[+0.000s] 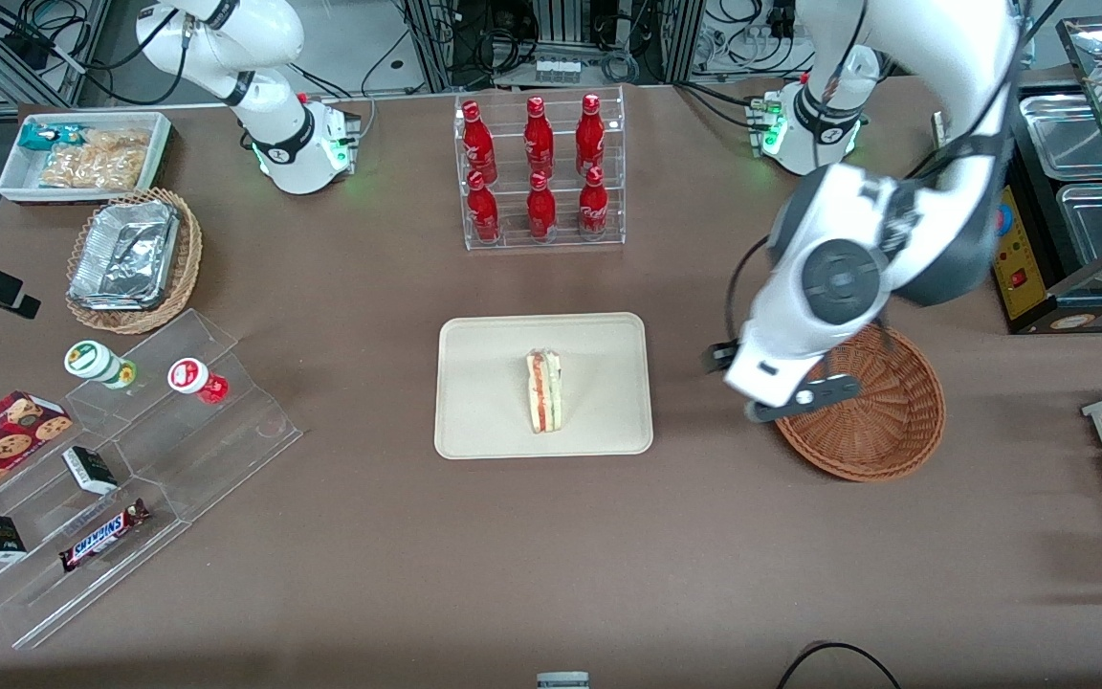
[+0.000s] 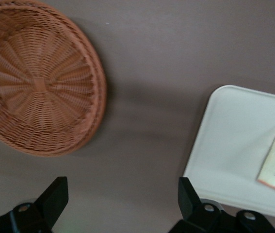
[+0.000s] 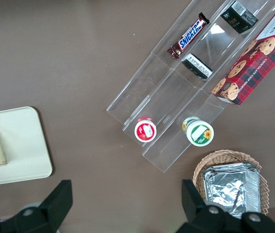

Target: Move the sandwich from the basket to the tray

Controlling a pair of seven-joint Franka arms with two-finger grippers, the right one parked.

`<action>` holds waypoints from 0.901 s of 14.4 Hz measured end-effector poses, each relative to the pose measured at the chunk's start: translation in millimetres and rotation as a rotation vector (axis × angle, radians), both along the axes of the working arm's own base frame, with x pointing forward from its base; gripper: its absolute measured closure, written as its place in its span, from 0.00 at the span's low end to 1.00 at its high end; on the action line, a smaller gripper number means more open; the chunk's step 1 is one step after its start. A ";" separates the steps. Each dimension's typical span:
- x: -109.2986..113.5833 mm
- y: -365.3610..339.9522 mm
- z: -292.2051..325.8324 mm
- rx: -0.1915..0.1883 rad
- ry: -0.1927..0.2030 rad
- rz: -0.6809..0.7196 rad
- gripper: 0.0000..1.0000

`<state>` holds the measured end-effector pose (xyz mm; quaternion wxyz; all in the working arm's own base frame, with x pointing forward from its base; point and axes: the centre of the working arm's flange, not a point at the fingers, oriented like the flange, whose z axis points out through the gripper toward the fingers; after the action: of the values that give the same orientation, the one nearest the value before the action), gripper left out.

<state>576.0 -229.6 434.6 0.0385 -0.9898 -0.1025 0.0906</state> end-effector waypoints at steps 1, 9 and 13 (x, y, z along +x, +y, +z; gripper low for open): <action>-5.8 23.9 12.5 -0.008 0.018 -0.026 0.00; -34.0 172.4 106.8 -0.113 0.054 -0.265 0.00; -34.6 200.9 151.6 -0.120 -0.037 -0.281 0.00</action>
<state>541.4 -28.7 586.2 -0.0101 -0.9964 0.0421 0.0722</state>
